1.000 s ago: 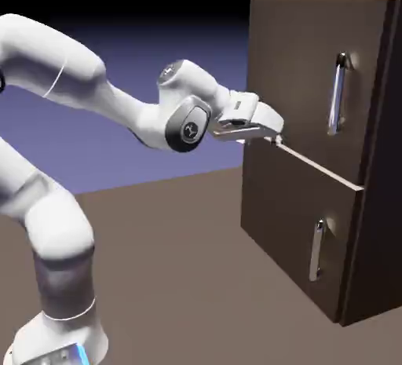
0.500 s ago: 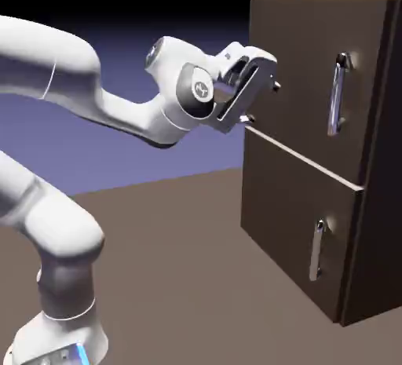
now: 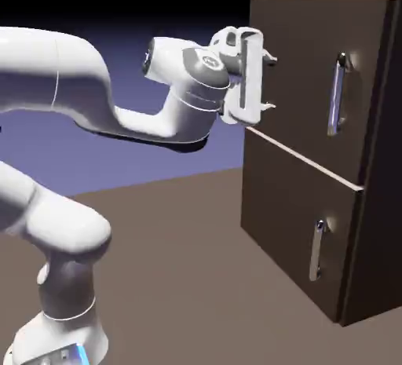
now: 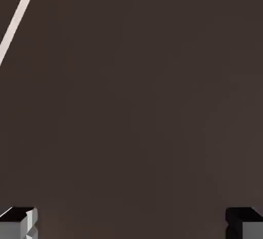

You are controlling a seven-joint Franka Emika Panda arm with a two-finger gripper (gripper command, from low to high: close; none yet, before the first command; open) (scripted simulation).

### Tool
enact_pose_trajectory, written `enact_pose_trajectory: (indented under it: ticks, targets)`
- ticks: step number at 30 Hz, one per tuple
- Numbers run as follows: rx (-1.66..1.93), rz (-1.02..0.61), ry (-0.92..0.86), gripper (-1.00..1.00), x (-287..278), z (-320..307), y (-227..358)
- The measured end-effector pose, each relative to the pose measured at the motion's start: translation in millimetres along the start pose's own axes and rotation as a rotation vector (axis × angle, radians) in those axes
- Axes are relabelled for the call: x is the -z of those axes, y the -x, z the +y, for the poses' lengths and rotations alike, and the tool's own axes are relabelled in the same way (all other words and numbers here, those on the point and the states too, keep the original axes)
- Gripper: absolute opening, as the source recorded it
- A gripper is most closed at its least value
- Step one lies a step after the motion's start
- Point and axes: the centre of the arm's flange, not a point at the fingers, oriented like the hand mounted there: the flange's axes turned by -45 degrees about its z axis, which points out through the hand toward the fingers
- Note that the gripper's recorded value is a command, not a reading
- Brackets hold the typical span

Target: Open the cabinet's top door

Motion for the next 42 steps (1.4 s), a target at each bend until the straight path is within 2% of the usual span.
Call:
enact_pose_trajectory:
  ticks: [21,23,28,29,31,42]
  targets:
    - [1.006,-0.194,0.102,0.0,-38.4,-76.5,69.5]
    - [1.029,-0.199,0.102,0.0,-40.1,-79.1,71.0]
    - [1.029,-0.199,0.102,0.0,-87.4,-70.6,76.7]
    - [1.029,-0.199,0.102,-1.0,-89.0,-70.3,76.8]
    - [1.029,-0.199,0.102,-1.0,-89.0,-70.3,76.8]
    - [1.007,-0.294,-0.066,-1.0,-14.8,-66.3,38.9]
